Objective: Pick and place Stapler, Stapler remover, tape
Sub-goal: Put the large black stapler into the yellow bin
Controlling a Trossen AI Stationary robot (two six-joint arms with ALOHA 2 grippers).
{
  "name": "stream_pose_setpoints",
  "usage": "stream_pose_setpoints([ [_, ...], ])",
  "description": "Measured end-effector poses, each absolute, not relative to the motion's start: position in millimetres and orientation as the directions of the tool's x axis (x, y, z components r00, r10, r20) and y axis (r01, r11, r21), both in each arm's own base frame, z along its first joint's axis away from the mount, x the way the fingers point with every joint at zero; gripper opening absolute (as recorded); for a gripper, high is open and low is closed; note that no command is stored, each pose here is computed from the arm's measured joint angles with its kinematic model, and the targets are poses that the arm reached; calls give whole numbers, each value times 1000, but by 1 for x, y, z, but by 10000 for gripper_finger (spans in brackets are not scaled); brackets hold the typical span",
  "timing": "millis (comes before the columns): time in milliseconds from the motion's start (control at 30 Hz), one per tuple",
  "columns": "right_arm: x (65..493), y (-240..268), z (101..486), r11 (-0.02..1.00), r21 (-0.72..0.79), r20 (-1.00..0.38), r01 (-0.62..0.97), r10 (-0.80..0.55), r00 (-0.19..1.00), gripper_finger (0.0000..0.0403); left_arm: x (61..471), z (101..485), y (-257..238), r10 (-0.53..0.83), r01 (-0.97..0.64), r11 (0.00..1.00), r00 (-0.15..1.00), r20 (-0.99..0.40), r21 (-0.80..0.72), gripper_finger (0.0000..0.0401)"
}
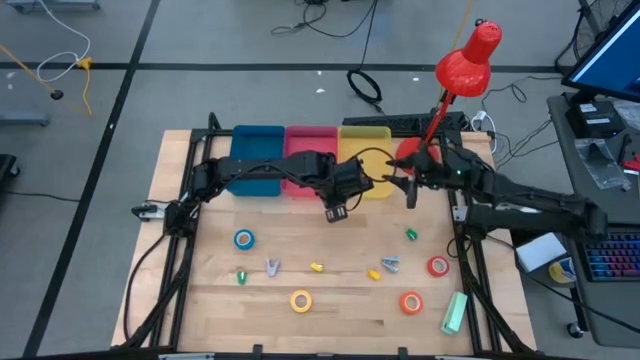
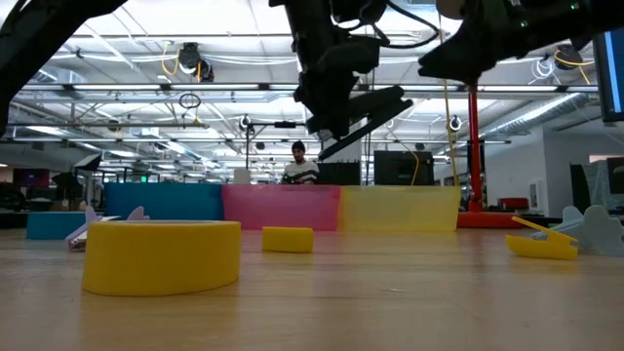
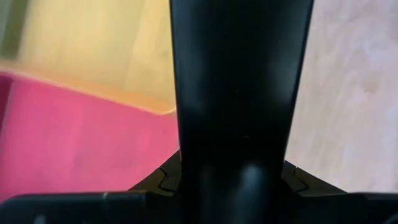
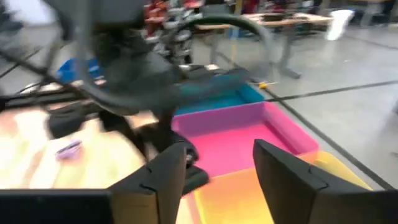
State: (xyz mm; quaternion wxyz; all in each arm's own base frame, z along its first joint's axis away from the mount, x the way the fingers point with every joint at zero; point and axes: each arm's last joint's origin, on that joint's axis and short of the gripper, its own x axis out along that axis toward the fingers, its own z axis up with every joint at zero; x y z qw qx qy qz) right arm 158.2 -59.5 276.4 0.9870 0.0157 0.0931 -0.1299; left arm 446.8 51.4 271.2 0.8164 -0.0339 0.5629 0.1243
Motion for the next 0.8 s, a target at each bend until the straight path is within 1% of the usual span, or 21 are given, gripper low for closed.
stream_pose_setpoints([
  [100, 162, -60, 281, 971, 14, -233, 240, -230, 945, 211, 446, 271, 52, 170, -243, 966, 329, -929, 91, 127],
  [233, 169, -62, 273, 975, 46, -296, 219, -196, 935, 237, 448, 272, 52, 176, -244, 965, 341, -923, 94, 127],
  [333, 176, -64, 266, 979, 59, -332, 196, -166, 928, 255, 449, 272, 49, 175, -215, 971, 350, -920, 103, 127],
  [467, 186, -68, 260, 980, 53, -340, 191, -162, 926, 273, 450, 272, 46, 174, -190, 975, 358, -917, 111, 127],
  [600, 198, -67, 259, 992, 68, -300, 110, -85, 950, 280, 449, 272, 46, 175, -184, 976, 356, -918, 114, 127],
  [667, 204, -66, 255, 994, 81, -307, 75, -47, 951, 281, 450, 272, 46, 176, -185, 976, 360, -916, 114, 127],
  [800, 212, -66, 245, 993, 98, -348, 64, -26, 937, 278, 449, 271, 46, 174, -183, 976, 348, -921, 115, 127],
])
